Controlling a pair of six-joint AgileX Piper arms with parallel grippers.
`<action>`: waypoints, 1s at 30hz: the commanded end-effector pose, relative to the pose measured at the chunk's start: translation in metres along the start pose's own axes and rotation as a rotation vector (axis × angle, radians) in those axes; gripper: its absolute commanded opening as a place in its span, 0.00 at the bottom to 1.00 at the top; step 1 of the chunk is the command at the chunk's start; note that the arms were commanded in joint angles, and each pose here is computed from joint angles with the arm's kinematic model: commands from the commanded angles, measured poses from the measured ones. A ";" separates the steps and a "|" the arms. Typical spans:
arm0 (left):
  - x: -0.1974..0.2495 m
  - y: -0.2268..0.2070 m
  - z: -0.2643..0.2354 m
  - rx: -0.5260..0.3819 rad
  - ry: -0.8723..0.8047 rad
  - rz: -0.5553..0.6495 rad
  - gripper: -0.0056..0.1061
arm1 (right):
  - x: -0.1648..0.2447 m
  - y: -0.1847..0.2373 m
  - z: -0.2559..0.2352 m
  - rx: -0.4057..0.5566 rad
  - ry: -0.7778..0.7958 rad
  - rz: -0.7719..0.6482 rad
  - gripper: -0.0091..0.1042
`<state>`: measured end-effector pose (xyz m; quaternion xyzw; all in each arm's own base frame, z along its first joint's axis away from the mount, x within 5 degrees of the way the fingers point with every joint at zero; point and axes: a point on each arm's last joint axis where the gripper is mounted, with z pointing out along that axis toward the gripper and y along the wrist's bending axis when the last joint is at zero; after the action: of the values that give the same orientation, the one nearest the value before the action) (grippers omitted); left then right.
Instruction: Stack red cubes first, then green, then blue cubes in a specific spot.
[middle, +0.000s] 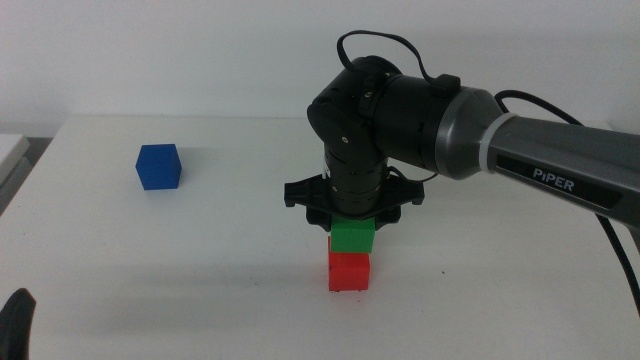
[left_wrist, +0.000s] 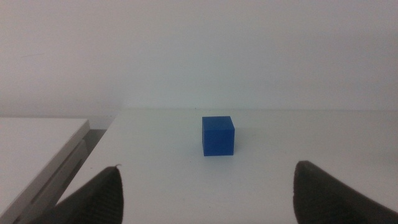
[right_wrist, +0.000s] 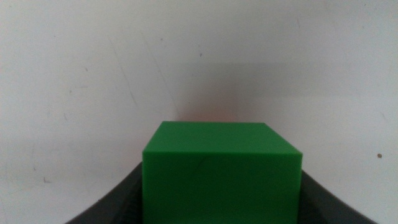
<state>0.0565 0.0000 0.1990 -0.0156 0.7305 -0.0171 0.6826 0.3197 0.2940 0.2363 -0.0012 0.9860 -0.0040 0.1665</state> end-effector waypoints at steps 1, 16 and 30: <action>-0.001 0.000 0.000 0.001 -0.015 -0.012 0.89 | -0.002 -0.003 -0.002 0.006 -0.013 -0.002 0.11; -0.001 0.000 0.000 0.001 -0.015 -0.014 0.89 | 0.005 0.002 0.014 0.029 0.045 -0.050 0.11; -0.001 0.000 0.000 0.001 -0.015 -0.020 0.89 | 0.006 0.003 0.015 0.032 0.046 -0.060 0.82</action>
<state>0.0565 0.0000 0.1990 -0.0199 0.7303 -0.0211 0.6825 0.3198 0.2974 0.2213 -0.0216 0.9892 -0.0163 0.1443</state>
